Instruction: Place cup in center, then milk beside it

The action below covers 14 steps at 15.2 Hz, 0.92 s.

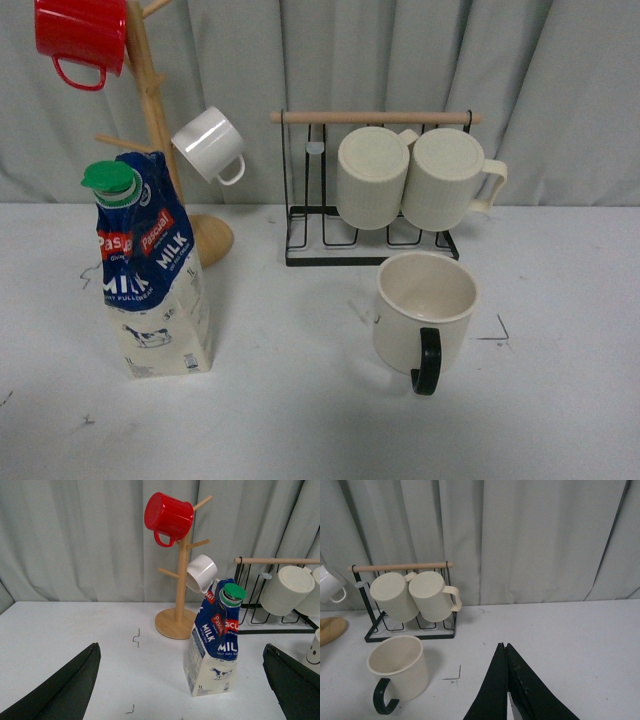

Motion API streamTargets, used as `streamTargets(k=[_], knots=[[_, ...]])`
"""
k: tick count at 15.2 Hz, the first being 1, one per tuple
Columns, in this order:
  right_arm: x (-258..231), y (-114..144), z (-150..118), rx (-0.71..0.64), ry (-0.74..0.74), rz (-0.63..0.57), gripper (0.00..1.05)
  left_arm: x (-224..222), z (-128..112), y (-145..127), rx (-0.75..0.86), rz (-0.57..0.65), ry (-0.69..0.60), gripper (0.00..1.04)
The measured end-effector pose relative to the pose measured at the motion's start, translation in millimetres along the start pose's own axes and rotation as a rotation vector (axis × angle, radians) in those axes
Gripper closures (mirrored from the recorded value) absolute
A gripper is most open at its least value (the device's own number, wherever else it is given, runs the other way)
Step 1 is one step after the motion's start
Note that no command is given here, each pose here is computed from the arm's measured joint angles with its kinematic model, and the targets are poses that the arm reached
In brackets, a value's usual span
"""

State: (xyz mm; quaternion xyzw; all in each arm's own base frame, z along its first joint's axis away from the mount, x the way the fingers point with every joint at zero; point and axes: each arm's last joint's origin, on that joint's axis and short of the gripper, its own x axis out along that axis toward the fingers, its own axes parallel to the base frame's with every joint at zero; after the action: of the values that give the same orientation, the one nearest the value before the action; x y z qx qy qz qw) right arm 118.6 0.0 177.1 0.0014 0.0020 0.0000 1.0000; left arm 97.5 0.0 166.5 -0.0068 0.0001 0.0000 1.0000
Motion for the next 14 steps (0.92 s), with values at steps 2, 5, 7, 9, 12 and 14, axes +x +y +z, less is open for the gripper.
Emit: streamTargets(k=[2,5,7,9,12,14], knots=[[-3,0,-3,0.000,-0.032,0.000,1.03,0,0,0,0.000,0.000,0.000,0.07],[-10,0,-7,0.000,-0.017,0.000,1.03,0,0,0,0.000,0.000,0.000,0.07],[-15,0,-12,0.000,0.026,-0.001,1.03,0,0,0,0.000,0.000,0.000,0.07],[-21,0,-8,0.000,-0.027,0.000,1.03,0,0,0,0.000,0.000,0.000,0.07],[-21,0,-10,0.000,-0.009,0.000,1.03,0,0,0,0.000,0.000,0.000,0.07],[-21,0,-10,-0.001,-0.008,0.000,0.95,0,0,0,0.000,0.000,0.000,0.07]])
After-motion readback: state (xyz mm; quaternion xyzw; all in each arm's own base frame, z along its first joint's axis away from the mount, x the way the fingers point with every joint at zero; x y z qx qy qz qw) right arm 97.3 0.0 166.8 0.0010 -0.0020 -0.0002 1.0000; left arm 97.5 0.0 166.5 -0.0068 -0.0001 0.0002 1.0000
